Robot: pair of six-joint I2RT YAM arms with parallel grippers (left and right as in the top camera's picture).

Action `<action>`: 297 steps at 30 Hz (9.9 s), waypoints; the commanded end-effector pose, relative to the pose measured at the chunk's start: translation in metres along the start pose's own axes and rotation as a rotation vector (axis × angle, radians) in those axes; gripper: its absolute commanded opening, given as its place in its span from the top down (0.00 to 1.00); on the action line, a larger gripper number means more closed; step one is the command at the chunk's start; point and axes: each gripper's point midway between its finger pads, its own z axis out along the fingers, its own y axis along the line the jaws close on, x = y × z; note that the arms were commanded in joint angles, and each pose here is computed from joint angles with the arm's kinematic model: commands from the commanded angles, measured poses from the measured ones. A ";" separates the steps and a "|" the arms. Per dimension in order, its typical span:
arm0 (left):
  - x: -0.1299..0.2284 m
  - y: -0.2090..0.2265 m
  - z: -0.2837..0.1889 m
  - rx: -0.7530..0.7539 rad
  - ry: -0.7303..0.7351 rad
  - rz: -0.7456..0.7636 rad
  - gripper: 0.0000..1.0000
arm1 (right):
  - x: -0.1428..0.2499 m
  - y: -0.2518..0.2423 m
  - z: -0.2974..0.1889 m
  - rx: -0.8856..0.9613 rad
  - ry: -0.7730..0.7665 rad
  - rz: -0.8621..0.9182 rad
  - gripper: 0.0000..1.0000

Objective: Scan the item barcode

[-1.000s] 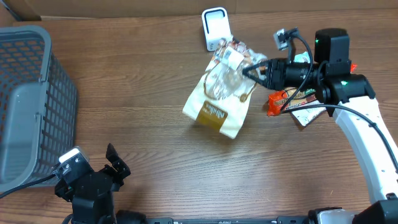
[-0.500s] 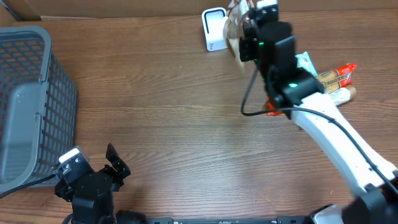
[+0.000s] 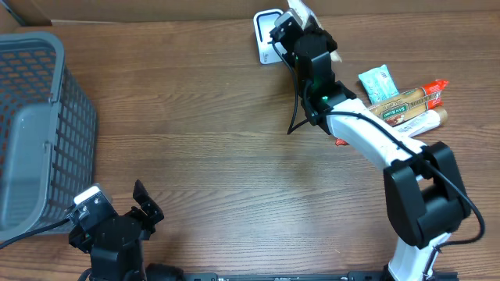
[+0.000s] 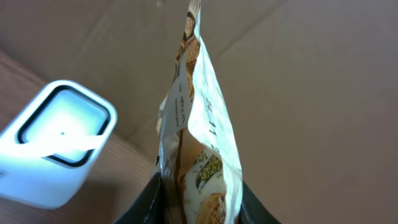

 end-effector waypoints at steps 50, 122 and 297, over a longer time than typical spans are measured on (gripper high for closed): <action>-0.001 0.002 0.000 -0.010 -0.009 -0.012 0.00 | -0.006 0.028 0.029 0.130 -0.125 -0.317 0.86; -0.001 0.002 0.000 -0.010 -0.009 -0.012 0.01 | 0.060 -0.172 -0.269 -0.659 0.592 1.219 0.00; 0.067 -0.096 0.081 0.515 -0.427 0.361 0.00 | 0.163 -0.010 -0.305 -0.340 -0.341 0.724 0.00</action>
